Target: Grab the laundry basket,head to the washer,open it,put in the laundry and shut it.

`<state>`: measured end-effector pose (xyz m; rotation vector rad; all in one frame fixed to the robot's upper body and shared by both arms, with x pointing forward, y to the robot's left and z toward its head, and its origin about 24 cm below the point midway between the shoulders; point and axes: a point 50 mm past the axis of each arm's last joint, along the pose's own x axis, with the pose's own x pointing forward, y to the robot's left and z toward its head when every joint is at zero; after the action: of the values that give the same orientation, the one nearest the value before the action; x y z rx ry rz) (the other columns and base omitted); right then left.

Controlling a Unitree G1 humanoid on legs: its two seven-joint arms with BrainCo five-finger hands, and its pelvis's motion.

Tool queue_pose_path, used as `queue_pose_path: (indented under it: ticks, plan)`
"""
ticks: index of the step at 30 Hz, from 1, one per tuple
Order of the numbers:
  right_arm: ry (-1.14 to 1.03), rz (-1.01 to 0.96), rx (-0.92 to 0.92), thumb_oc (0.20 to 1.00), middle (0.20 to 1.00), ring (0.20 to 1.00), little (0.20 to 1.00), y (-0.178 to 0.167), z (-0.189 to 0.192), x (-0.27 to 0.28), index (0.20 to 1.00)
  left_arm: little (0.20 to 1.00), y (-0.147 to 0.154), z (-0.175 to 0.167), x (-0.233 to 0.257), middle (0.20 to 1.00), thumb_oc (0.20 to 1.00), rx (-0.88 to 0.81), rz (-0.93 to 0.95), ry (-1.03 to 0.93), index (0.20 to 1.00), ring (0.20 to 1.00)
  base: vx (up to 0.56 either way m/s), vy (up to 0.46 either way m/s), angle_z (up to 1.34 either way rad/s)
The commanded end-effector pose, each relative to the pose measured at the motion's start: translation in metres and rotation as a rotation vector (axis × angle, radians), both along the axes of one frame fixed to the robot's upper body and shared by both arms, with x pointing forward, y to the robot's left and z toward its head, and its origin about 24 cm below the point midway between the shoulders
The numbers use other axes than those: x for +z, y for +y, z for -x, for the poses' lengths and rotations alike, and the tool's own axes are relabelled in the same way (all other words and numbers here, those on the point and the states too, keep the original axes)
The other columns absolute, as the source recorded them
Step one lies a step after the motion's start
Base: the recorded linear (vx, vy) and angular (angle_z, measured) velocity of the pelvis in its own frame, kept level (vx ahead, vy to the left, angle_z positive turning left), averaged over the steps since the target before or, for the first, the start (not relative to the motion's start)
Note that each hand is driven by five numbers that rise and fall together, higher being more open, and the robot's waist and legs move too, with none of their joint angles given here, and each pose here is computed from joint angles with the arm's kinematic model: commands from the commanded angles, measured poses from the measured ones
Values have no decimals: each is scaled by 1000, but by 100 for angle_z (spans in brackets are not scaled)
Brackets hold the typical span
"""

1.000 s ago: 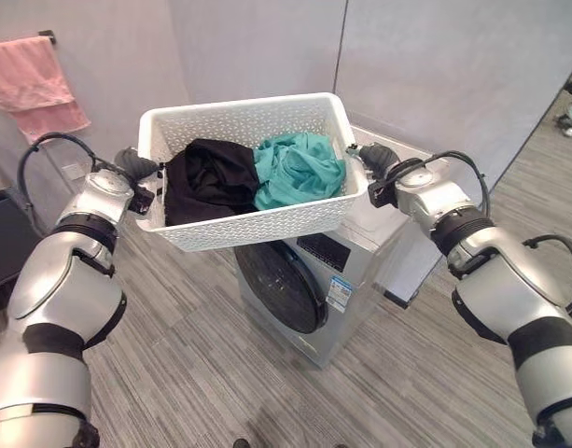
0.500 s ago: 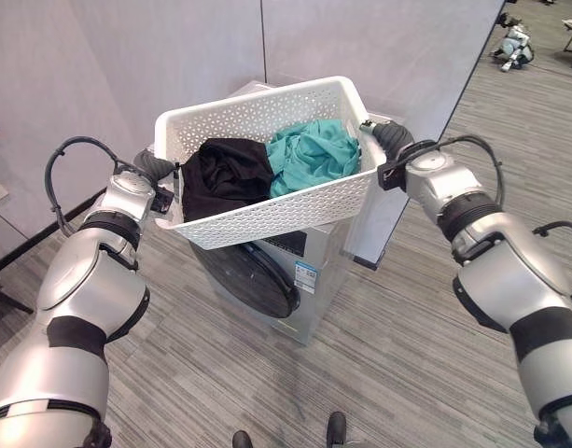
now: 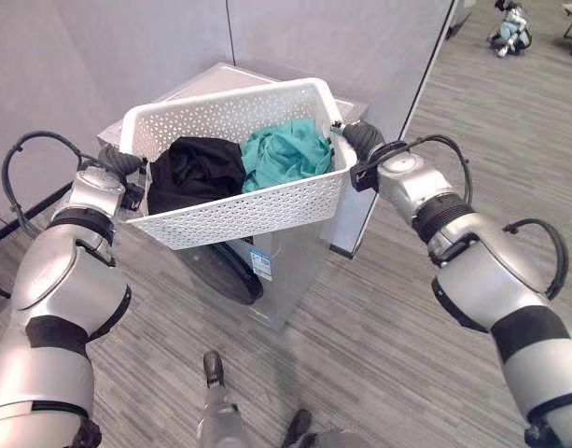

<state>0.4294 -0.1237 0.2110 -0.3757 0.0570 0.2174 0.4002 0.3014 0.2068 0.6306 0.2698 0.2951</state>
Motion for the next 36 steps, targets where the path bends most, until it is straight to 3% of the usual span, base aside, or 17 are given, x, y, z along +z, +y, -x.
queue_pose_path:
  ticks: [1, 10, 16, 20, 25, 36]
  plan:
    - [-143, -27, 117, 200, 200, 200, 200, 29, 2, 50, 200, 200, -74, -22, 85, 200, 200, -282, -41, -282, 200, 200, 399, 419, -49]
    - [-153, -38, 190, 200, 200, 200, 200, 18, 10, 43, 200, 200, -68, -21, 60, 200, 200, -315, -15, -231, 200, 200, 282, 458, -29]
    - [-160, -61, 247, 200, 200, 200, 200, 32, 13, 47, 200, 200, -67, -22, 60, 200, 200, -299, 17, -241, 200, 200, 154, 169, -1]
    - [-205, -40, 214, 200, 200, 200, 200, 17, 16, 53, 200, 200, -65, -21, 61, 200, 200, -287, 12, -259, 200, 200, 201, -13, 38]
    - [-195, -44, 278, 200, 200, 200, 200, 24, 25, 33, 200, 200, -84, -24, 34, 200, 200, -340, 51, -241, 200, 200, 35, -45, 40]
    - [-206, -184, 299, 200, 200, 200, 200, 0, 52, -6, 200, 200, -137, -26, -18, 200, 200, -475, 125, -149, 200, 200, 55, -86, 9]
